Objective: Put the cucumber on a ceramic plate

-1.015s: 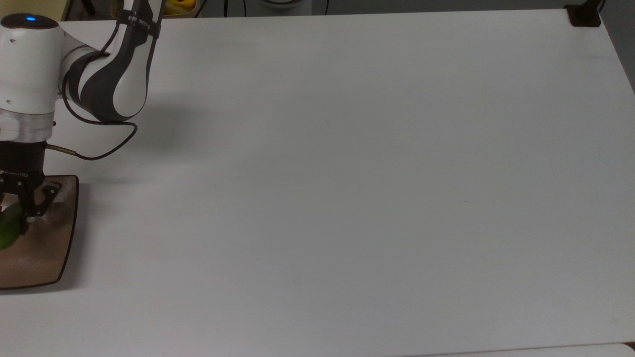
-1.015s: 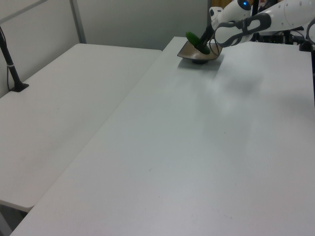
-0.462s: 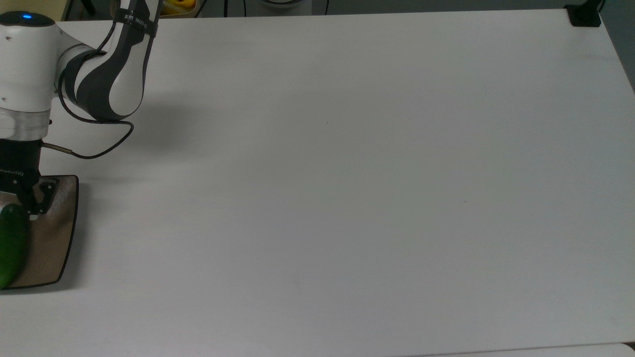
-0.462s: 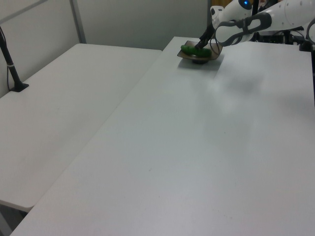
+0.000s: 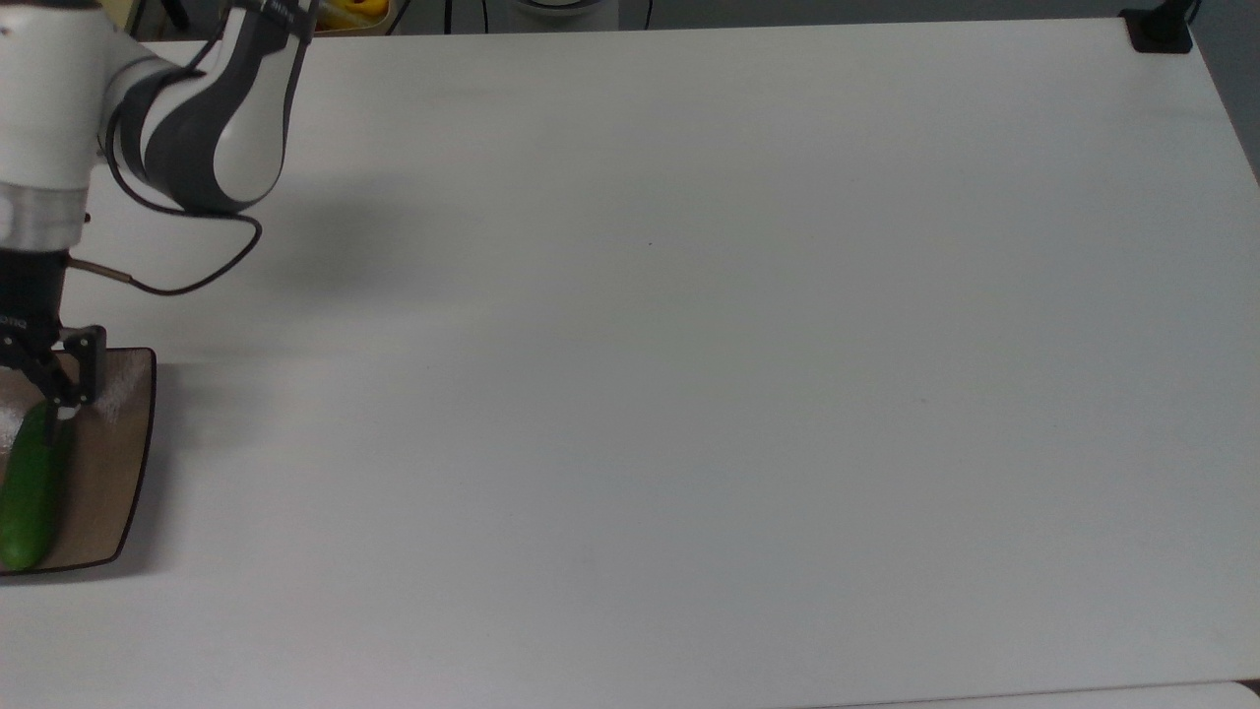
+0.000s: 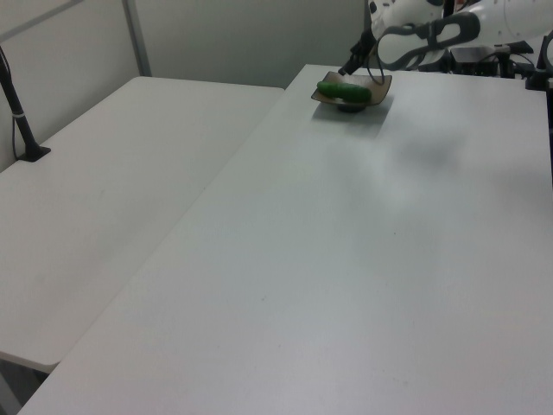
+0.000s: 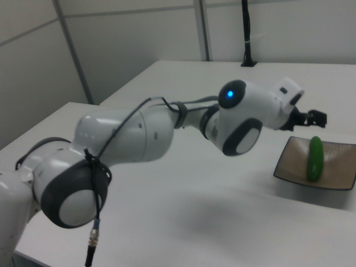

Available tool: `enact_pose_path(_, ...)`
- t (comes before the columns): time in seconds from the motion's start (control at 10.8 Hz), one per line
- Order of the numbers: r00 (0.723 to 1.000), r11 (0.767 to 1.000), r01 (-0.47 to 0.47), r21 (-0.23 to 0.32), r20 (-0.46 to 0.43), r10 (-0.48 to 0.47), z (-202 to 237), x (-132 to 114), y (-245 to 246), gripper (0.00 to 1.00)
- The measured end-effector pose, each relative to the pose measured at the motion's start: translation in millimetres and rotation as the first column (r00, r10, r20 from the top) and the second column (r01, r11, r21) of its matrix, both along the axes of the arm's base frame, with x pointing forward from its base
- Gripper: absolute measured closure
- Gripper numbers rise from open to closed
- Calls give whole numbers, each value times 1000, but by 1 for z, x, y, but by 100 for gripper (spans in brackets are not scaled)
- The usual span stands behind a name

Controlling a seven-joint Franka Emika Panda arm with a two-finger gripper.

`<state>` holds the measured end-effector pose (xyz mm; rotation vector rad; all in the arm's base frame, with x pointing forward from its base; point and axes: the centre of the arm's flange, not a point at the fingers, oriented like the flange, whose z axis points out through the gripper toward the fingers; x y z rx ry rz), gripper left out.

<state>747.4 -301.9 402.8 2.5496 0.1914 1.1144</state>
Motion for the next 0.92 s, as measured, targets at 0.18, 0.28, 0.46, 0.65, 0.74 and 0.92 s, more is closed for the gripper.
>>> enact_pose_path(0.18,1000,1000,-9,-3,19,9,36,-10,13,0)
enact_pose_path(0.28,1000,1000,-11,3,12,11,50,-20,18,0)
enact_pose_path(0.46,997,998,-30,51,-67,34,85,-42,30,0)
enact_pose_path(0.65,970,986,-63,151,-224,96,132,-70,54,0)
enact_pose_path(0.74,935,971,-66,231,-325,140,164,-93,79,0)
enact_pose_path(0.92,873,939,-14,344,-454,180,210,-133,127,0)
